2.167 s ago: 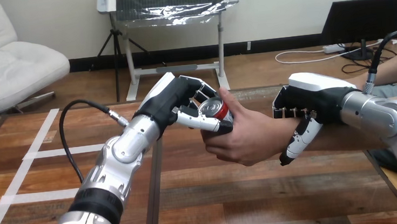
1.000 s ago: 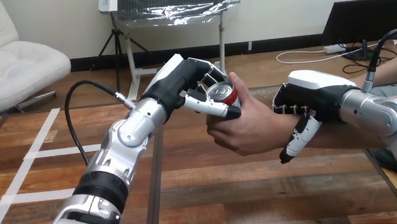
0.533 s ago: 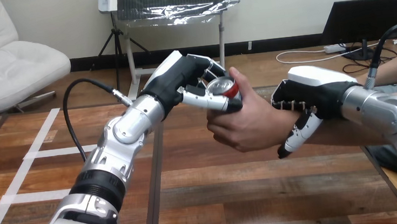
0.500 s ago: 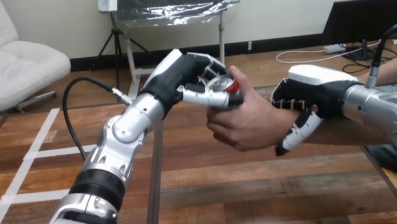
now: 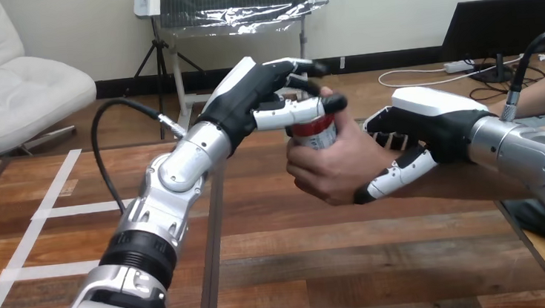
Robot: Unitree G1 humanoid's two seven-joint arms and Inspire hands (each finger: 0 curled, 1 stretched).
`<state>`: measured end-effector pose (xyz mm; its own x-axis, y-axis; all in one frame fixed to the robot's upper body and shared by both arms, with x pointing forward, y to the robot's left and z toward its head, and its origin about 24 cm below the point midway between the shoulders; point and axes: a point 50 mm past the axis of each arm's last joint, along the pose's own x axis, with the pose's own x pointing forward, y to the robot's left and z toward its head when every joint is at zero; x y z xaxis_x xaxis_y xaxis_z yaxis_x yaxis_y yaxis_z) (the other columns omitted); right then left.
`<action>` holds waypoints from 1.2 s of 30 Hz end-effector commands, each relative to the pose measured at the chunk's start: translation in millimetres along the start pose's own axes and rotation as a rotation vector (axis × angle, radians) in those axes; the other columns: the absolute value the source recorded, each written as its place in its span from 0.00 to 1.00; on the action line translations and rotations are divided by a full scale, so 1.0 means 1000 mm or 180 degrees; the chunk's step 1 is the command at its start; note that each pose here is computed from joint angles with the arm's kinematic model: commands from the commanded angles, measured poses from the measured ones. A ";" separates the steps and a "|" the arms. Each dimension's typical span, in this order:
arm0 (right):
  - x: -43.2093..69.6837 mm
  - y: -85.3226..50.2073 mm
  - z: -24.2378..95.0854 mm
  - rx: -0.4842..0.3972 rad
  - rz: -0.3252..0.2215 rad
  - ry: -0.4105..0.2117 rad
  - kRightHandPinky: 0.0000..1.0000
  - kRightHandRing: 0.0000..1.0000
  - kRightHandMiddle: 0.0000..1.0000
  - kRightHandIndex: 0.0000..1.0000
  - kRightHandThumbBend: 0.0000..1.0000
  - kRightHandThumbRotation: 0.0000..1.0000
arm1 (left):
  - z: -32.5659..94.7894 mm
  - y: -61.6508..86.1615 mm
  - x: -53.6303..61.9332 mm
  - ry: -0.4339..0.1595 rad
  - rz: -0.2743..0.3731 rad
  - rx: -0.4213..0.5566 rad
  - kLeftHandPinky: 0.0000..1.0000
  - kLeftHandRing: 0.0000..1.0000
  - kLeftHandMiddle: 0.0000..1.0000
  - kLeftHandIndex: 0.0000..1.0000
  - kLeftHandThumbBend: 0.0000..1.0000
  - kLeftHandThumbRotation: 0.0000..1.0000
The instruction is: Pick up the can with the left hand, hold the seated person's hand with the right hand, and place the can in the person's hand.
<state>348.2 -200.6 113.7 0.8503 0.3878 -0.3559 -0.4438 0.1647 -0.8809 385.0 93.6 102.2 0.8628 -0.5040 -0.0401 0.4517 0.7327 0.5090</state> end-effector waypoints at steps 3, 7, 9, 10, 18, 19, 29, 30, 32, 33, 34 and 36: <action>-0.003 -0.008 0.004 0.0038 -0.0108 -0.0041 0.64 0.75 0.77 0.81 0.98 0.96 | 0.041 0.009 0.012 -0.0503 0.0084 0.0054 0.80 0.86 0.88 0.87 0.99 0.82; -0.004 -0.008 0.004 0.0035 -0.0095 -0.0027 0.67 0.80 0.81 0.84 1.00 0.99 | 0.040 0.010 0.011 -0.0501 0.0092 0.0055 0.81 0.87 0.89 0.87 1.00 0.85; -0.005 -0.007 0.003 0.0025 -0.0097 -0.0022 0.68 0.81 0.82 0.85 1.00 0.99 | 0.039 0.010 0.011 -0.0489 0.0099 0.0060 0.82 0.88 0.89 0.87 1.00 0.86; -0.005 -0.007 0.003 0.0022 -0.0098 -0.0020 0.68 0.81 0.82 0.85 1.00 0.99 | 0.039 0.010 0.011 -0.0486 0.0101 0.0061 0.82 0.88 0.89 0.87 1.00 0.87; -0.007 -0.005 0.001 0.0051 -0.0152 -0.0005 0.69 0.82 0.84 0.86 1.00 1.00 | 0.037 0.010 0.010 -0.0455 0.0153 0.0050 0.85 0.89 0.89 0.87 1.00 0.92; -0.007 -0.004 0.001 0.0051 -0.0157 -0.0006 0.69 0.82 0.84 0.86 1.00 1.00 | 0.037 0.010 0.010 -0.0456 0.0156 0.0048 0.85 0.89 0.89 0.87 1.00 0.92; -0.010 0.001 -0.002 0.0164 -0.0348 -0.0003 0.70 0.81 0.84 0.84 1.00 1.00 | 0.036 0.011 0.007 -0.0465 0.0211 0.0122 0.87 0.90 0.89 0.86 0.97 0.99; -0.010 0.002 -0.003 0.0180 -0.0364 -0.0003 0.70 0.81 0.83 0.84 1.00 1.00 | 0.036 0.011 0.006 -0.0466 0.0215 0.0126 0.87 0.91 0.89 0.87 0.97 0.99; -0.010 0.003 -0.003 0.0216 -0.0403 0.0000 0.71 0.81 0.83 0.84 1.00 1.00 | 0.035 0.012 0.005 -0.0469 0.0225 0.0133 0.87 0.91 0.89 0.87 0.97 0.99; -0.010 0.003 -0.003 0.0231 -0.0420 0.0001 0.71 0.81 0.83 0.84 1.00 1.00 | 0.035 0.012 0.005 -0.0471 0.0229 0.0135 0.88 0.91 0.90 0.87 0.96 1.00; -0.011 0.004 -0.003 0.0268 -0.0465 0.0005 0.71 0.81 0.83 0.84 1.00 1.00 | 0.035 0.012 0.004 -0.0483 0.0242 0.0128 0.88 0.91 0.90 0.87 0.96 1.00; -0.012 0.005 -0.004 0.0307 -0.0513 0.0010 0.71 0.80 0.83 0.84 1.00 1.00 | 0.035 0.012 0.003 -0.0499 0.0257 0.0118 0.88 0.92 0.90 0.88 0.95 1.00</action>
<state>337.9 -207.9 105.8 0.8871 0.3557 -0.2943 -0.3914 0.2413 -0.8880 384.6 87.4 116.2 0.8601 -0.5086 0.0393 0.4171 0.7455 0.5199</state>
